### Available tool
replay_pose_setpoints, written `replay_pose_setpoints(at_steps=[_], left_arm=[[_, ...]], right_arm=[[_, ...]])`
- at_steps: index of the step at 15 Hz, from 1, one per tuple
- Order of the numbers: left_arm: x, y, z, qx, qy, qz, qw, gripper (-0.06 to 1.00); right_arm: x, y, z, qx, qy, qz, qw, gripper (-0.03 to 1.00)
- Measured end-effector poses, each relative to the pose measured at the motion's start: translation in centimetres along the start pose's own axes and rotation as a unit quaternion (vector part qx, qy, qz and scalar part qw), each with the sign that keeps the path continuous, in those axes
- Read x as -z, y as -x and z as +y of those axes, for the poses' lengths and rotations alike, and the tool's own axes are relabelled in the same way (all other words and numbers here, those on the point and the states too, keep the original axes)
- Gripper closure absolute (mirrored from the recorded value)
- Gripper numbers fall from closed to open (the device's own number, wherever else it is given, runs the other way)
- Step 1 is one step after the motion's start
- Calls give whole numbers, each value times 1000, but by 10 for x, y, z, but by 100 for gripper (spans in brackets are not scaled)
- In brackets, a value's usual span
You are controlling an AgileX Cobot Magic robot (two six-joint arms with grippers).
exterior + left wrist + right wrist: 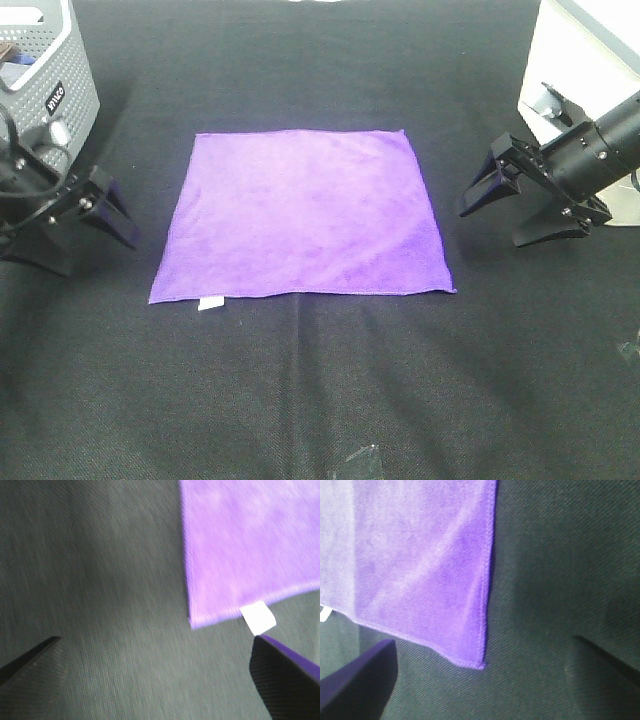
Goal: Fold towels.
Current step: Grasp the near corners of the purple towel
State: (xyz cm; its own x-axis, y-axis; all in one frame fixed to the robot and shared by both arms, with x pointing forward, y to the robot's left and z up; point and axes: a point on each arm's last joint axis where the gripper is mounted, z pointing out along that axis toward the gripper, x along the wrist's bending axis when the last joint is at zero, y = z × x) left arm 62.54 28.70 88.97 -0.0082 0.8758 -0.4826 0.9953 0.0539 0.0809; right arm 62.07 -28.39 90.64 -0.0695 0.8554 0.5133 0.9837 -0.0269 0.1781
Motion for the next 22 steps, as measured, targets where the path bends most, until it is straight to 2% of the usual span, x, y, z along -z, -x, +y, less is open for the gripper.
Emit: replay_pose_setpoints(at_steps=[4, 8, 11, 13, 14, 18, 20, 22], left_arm=[[-8, -4, 0, 1, -11, -3, 1000, 4], [-8, -4, 0, -3, -12, -4, 1000, 4], [-17, 13, -2, -24, -23, -6, 999, 5], [-34, 40, -5, -43, -30, -19, 998, 7], [-43, 51, -6, -45, -33, -28, 998, 9], [-74, 86, -4, -53, -46, -67, 995, 17], [-79, 90, -5, -54, -49, -69, 995, 25], [-81, 88, -5, -56, -52, -66, 995, 35]], right_arm=[[-25, 16, -3, -18, -23, -1, 1000, 11], [-30, 18, -2, -27, -26, 7, 999, 12], [-32, 15, -1, -31, -24, 12, 999, 14], [-42, 1, -1, -9, -26, 9, 1000, 17], [-55, -19, -3, 16, -33, 10, 999, 20], [-80, -60, -11, 80, -45, 5, 996, 25], [-83, -61, -13, 86, -47, 2, 995, 34], [-84, -59, -13, 93, -51, -5, 994, 47]])
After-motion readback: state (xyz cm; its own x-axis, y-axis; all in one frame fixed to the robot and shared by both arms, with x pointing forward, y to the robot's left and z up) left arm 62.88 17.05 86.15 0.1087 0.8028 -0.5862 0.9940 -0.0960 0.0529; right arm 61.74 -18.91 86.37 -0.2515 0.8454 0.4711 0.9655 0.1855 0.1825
